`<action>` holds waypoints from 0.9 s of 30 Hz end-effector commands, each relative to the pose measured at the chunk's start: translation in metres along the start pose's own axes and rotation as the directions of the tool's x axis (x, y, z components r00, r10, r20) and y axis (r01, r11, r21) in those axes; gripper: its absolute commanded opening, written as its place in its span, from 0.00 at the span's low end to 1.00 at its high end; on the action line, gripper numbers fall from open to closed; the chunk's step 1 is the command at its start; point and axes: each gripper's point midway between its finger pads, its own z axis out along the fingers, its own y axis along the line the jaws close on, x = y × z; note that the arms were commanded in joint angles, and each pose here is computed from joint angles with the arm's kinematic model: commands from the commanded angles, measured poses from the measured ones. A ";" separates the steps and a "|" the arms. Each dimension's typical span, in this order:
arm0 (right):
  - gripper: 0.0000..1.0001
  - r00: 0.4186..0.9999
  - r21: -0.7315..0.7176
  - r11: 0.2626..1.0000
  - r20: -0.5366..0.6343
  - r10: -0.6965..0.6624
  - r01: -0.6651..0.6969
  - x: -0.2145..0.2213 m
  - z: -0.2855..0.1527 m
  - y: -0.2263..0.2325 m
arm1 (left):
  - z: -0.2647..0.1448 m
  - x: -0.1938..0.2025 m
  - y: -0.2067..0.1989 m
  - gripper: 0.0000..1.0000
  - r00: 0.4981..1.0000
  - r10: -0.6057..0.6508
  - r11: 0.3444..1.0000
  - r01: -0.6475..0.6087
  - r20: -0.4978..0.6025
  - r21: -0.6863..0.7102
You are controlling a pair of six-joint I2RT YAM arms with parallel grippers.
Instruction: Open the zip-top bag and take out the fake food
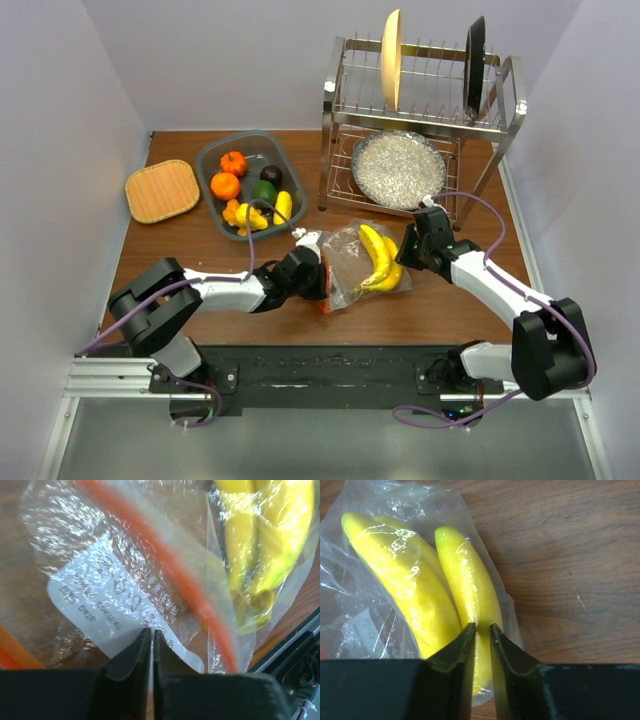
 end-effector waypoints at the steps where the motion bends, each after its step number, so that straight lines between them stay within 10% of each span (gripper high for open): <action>1: 0.10 1.000 -0.051 0.999 -0.009 0.005 -0.006 0.002 0.005 0.010 | 0.003 0.003 -0.019 0.18 0.999 -0.014 0.996 0.010 0.035 0.092; 7: 0.04 1.000 -0.046 0.999 -0.023 -0.008 0.007 0.009 0.007 0.006 | 0.001 0.006 -0.047 0.45 0.996 0.033 0.965 -0.055 0.088 0.255; 27: 0.09 1.000 -0.050 0.999 0.017 -0.022 0.023 0.000 -0.016 0.007 | -0.010 0.025 -0.110 0.61 0.961 0.232 0.850 -0.276 0.150 0.448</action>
